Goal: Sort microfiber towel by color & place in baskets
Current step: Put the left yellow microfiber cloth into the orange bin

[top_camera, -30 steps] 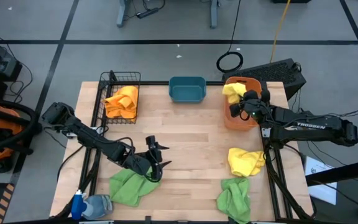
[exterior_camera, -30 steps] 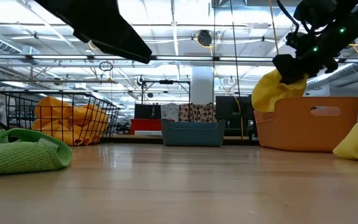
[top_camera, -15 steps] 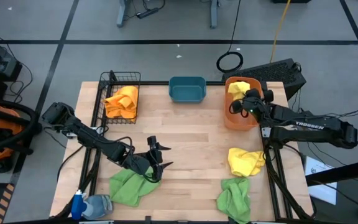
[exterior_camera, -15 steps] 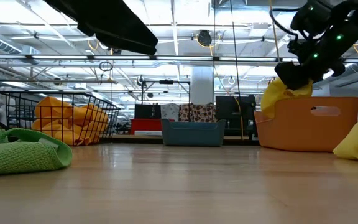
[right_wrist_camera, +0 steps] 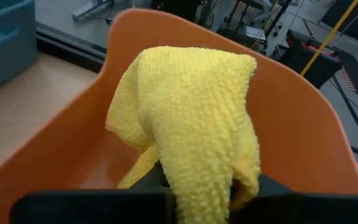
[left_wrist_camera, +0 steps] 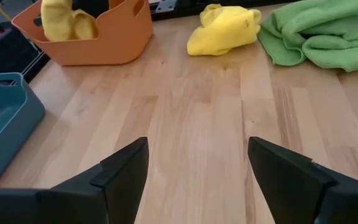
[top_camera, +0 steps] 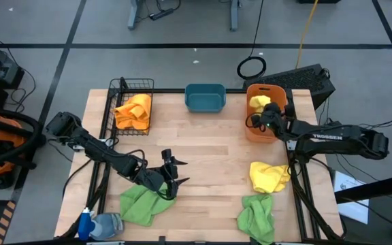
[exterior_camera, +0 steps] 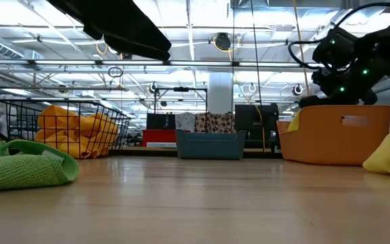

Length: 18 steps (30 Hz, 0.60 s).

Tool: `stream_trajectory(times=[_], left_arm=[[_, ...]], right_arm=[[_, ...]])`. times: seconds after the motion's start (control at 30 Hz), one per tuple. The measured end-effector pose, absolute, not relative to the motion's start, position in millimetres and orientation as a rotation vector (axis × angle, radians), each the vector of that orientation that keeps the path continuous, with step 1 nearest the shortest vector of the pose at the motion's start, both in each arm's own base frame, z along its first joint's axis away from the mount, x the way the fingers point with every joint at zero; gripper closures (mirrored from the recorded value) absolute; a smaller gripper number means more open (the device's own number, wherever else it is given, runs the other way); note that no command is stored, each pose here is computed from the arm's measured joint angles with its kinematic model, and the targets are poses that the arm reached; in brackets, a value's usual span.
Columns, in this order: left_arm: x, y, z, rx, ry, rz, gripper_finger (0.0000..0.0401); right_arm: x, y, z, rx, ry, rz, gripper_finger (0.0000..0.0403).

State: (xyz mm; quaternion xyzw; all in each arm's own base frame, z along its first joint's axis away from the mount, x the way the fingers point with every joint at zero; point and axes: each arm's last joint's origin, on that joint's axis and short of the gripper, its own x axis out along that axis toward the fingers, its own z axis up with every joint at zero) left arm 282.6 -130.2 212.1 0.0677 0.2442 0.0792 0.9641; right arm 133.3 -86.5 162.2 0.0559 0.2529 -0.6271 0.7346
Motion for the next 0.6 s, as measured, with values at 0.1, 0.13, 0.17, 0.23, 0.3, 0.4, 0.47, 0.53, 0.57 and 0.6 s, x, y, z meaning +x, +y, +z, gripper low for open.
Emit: stream_trajectory(times=[0.1,0.13,0.17,0.23,0.3,0.4,0.47,0.53,0.57,0.6], left_arm=[[282.6,-130.2,212.1,0.137,0.494,0.16,0.0121],[282.6,-130.2,212.2,0.137,0.494,0.16,0.0121],[282.6,-130.2,212.2,0.137,0.494,0.16,0.0121],[282.6,-130.2,212.1,0.137,0.494,0.16,0.0121],[282.6,-130.2,212.2,0.136,0.494,0.16,0.0121],[282.6,-130.2,212.1,0.136,0.494,0.16,0.0121],[282.6,-130.2,212.2,0.136,0.494,0.16,0.0121],[282.6,-130.2,212.1,0.136,0.494,0.16,0.0121],[282.6,-130.2,212.2,0.136,0.494,0.16,0.0121],[282.6,-130.2,212.2,0.136,0.494,0.16,0.0121]], right_arm=[[132.3,-86.6,161.0,0.129,0.553,-1.387,0.0335],[132.1,-86.9,161.0,0.134,0.549,-1.391,0.0324],[132.0,-87.1,161.0,0.139,0.545,-1.395,0.0311],[131.3,-88.1,161.0,0.144,0.542,-1.403,0.0283],[130.4,-89.5,161.0,0.148,0.541,-1.414,0.0252],[129.0,-91.3,161.1,0.149,0.54,-1.433,0.0204],[128.2,-92.1,161.3,0.148,0.532,-1.453,0.017],[127.6,-92.2,163.1,0.135,0.527,-1.466,0.0138],[127.7,-92.5,165.4,0.114,0.53,-1.475,0.0124],[128.0,-92.8,168.6,0.1,0.53,-1.478,0.0111]])
